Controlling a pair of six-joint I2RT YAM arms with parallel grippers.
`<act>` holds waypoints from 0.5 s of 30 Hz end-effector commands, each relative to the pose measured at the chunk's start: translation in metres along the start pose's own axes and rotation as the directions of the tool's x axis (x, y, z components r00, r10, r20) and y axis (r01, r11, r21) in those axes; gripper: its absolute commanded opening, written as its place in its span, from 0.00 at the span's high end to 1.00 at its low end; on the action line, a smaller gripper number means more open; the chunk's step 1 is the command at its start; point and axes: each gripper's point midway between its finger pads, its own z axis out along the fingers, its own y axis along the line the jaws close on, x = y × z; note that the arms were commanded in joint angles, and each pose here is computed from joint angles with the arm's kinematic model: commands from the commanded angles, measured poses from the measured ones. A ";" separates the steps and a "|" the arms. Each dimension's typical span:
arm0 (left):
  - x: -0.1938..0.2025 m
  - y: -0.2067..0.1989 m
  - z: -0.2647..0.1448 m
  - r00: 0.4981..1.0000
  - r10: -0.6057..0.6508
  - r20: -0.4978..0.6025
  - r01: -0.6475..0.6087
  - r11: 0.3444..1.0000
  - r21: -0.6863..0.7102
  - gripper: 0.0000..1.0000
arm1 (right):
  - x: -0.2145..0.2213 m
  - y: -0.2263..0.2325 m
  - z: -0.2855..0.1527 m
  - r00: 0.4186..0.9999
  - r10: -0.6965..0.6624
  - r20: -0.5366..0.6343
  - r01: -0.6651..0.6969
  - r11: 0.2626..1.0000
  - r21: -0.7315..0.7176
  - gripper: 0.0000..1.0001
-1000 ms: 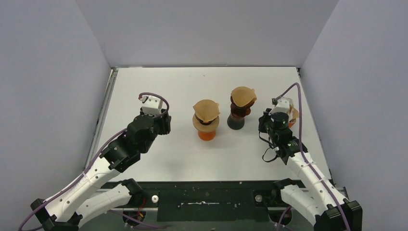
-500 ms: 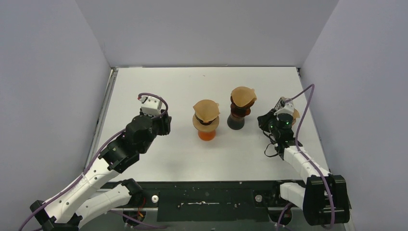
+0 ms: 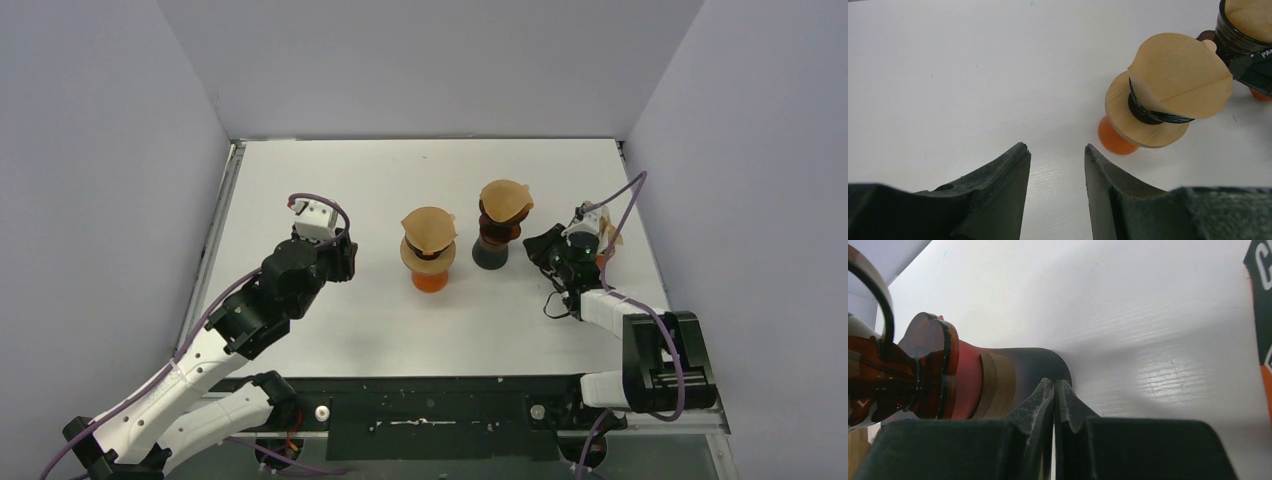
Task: Place the coffee filter in the dripper
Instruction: Move the coffee server to the center of the board.
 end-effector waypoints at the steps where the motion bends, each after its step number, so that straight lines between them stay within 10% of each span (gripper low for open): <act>1: -0.010 -0.002 -0.001 1.000 -0.007 0.030 0.007 1.000 0.019 0.58 | -0.019 0.018 0.010 0.996 0.034 0.080 -0.026 0.995 -0.096 1.00; 15: -0.007 -0.003 0.004 1.000 -0.004 0.015 0.004 1.000 0.023 0.58 | 0.006 0.031 0.030 0.998 0.069 0.008 -0.067 0.988 -0.140 1.00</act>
